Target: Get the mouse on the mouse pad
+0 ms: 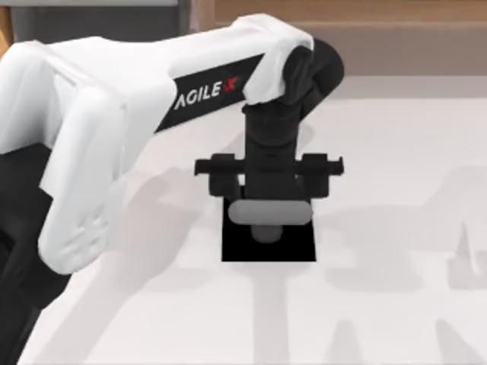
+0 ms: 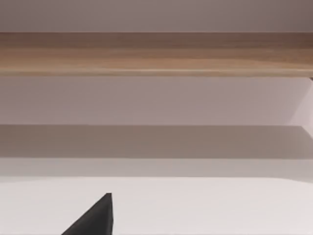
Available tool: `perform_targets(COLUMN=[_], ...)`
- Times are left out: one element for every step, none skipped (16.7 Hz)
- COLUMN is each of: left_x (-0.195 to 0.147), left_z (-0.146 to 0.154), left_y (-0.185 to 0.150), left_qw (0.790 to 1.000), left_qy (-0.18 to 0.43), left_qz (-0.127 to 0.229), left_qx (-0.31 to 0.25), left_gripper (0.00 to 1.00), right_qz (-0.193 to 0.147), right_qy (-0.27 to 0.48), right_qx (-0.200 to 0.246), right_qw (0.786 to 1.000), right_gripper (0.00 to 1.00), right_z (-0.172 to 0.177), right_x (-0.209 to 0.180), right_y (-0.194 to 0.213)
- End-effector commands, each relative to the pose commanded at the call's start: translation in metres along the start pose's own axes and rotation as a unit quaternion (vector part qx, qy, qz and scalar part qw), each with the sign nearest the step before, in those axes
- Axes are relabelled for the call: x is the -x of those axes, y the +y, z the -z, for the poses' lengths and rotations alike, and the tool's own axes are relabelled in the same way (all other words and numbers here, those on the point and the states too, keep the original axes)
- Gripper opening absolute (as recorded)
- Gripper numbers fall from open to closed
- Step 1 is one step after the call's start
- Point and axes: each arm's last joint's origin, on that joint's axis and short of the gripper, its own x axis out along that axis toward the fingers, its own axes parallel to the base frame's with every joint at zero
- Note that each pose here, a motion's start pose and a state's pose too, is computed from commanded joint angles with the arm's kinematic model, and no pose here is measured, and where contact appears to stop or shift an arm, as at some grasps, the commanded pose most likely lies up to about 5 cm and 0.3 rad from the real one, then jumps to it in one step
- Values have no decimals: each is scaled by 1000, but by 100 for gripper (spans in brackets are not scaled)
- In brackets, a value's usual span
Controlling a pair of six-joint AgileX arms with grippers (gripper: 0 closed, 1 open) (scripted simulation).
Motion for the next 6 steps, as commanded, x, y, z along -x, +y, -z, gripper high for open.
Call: perform_targets(left_x=[0, 0, 0, 0, 0, 0], left_z=[0, 0, 0, 0, 0, 0], left_y=[0, 0, 0, 0, 0, 0], left_qw=[1000, 1000, 1000, 1000, 1000, 1000], left_qy=[0, 0, 0, 0, 0, 0], left_qz=[0, 0, 0, 0, 0, 0], left_qx=[0, 0, 0, 0, 0, 0], left_gripper=[100, 100, 100, 100, 100, 100], right_qz=[0, 0, 0, 0, 0, 0], right_qy=[0, 0, 0, 0, 0, 0], right_qx=[0, 0, 0, 0, 0, 0], right_qw=[1000, 1000, 1000, 1000, 1000, 1000], right_gripper=[100, 100, 100, 100, 100, 100], right_z=[0, 0, 0, 0, 0, 0], right_x=[0, 0, 0, 0, 0, 0], right_y=[0, 0, 0, 0, 0, 0])
